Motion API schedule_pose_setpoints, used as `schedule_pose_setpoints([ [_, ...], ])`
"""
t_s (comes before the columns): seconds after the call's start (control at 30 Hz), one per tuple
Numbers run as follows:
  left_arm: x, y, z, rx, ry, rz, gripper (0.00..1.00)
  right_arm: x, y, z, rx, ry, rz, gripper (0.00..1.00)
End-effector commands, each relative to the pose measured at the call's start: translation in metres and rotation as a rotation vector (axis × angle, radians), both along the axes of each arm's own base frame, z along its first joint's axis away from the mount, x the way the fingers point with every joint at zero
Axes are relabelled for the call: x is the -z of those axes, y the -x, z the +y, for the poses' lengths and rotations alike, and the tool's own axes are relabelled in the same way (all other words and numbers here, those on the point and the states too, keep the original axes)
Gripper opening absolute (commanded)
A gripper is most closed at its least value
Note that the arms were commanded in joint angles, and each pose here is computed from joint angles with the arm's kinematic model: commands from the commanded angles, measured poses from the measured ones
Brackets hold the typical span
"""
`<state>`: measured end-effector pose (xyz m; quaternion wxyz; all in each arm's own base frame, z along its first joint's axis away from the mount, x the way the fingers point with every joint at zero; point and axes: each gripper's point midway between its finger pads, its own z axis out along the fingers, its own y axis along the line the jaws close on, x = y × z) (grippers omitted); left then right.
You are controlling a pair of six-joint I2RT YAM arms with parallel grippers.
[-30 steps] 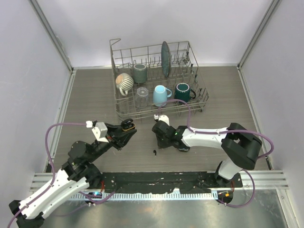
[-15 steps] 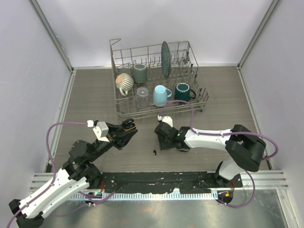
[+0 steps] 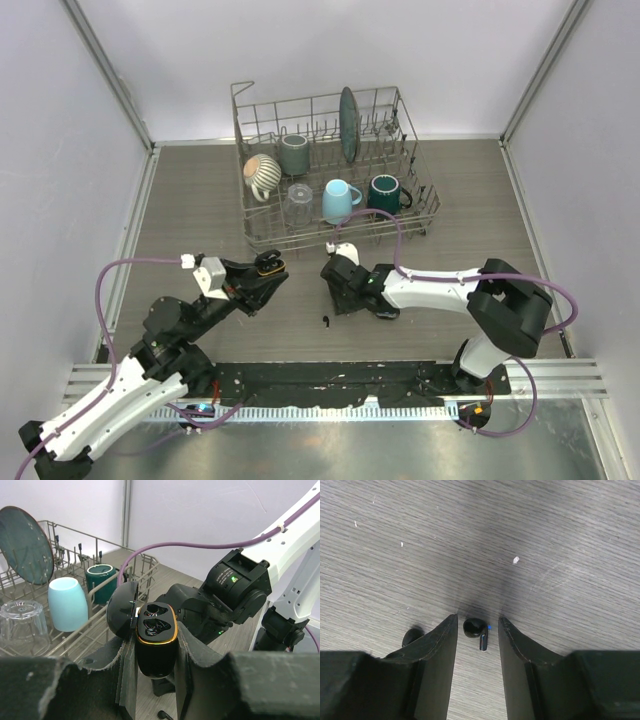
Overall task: Insert the wireless bluetooth earbuds into the charging case
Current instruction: Pick up the earbud from the center of the board.
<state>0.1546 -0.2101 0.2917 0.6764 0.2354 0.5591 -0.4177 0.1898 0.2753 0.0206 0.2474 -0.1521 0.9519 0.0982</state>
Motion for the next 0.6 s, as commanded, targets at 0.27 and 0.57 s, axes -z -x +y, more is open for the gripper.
schedule_pose_setpoints([
  [0.27, -0.0158, 0.0024, 0.0046, -0.008, 0.048, -0.032, 0.0, -0.0111, -0.0017, 0.0106, -0.066, -0.023, -0.024, 0.42],
  [0.57, -0.0149, 0.0016, 0.0023, -0.003, 0.046, -0.03, 0.0, -0.0046, -0.0034, 0.0058, -0.076, 0.026, -0.023, 0.36],
])
